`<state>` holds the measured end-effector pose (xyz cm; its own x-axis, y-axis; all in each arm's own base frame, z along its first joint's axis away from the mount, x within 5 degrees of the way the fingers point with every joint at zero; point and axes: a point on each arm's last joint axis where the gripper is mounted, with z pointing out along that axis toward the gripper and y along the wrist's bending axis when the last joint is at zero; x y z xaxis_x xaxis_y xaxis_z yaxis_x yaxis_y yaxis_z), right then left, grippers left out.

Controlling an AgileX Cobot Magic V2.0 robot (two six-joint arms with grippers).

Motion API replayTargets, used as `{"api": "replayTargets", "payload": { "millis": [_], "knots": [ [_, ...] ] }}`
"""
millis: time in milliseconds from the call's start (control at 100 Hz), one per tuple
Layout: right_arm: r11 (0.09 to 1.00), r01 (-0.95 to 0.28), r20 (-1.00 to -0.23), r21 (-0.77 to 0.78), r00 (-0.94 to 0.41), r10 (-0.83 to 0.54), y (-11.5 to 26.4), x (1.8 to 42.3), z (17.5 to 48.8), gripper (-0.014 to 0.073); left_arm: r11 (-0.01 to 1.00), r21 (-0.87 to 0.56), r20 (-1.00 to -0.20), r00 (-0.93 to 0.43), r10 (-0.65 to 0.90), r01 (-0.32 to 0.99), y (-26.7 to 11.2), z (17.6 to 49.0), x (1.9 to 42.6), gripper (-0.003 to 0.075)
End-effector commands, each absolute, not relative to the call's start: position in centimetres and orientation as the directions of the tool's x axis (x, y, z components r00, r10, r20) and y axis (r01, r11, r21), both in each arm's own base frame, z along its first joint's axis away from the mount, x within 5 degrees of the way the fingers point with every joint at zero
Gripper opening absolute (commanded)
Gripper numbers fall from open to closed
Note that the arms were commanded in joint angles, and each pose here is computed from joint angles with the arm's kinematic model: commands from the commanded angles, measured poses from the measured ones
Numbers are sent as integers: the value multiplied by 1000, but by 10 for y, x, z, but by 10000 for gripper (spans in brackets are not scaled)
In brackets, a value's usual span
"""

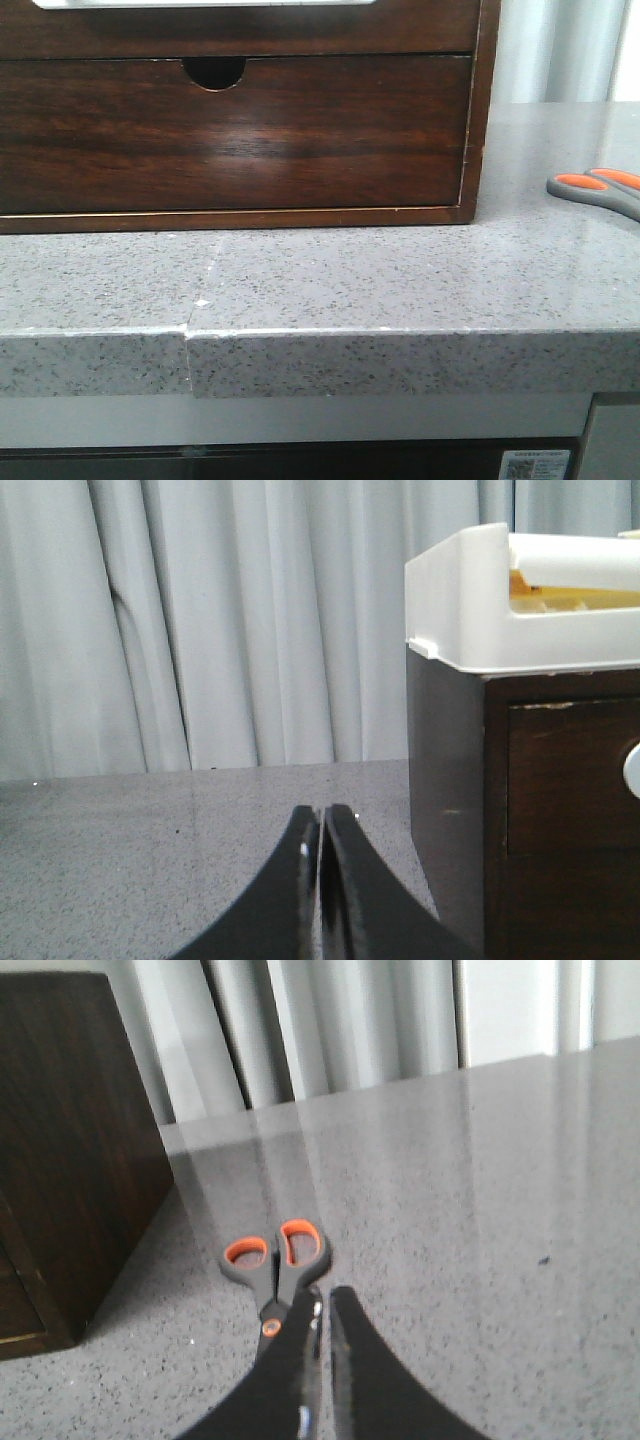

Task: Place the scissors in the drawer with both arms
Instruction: 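Reach the left gripper to the drawer's finger hole and grip the front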

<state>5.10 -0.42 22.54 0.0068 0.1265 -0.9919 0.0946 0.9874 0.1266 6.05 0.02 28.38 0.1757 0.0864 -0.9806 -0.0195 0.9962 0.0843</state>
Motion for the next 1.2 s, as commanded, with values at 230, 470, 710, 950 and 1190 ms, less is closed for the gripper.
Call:
{"api": "replayTargets", "payload": {
  "millis": [230,470,710,950,1190],
  "knots": [
    [991,105,-995,80,-50,85,-6,61,264,-43,998,58,-956,288,57,-4,-1,303,60,-22],
    [990,114,-983,82,-153,99,-9,87,276,-43,1000,29,-970,243,28,-3,0,299,61,-21],
    [990,117,-980,82,-173,102,-10,93,274,-43,1000,-12,-977,212,-12,3,0,297,67,127],
    [990,117,-979,82,-179,102,-9,93,273,-43,1000,2,-922,387,-6,20,-2,313,63,312],
    [990,117,-979,82,-179,102,-9,93,273,-43,939,335,-883,377,282,83,-17,312,71,312]
  ]
}}
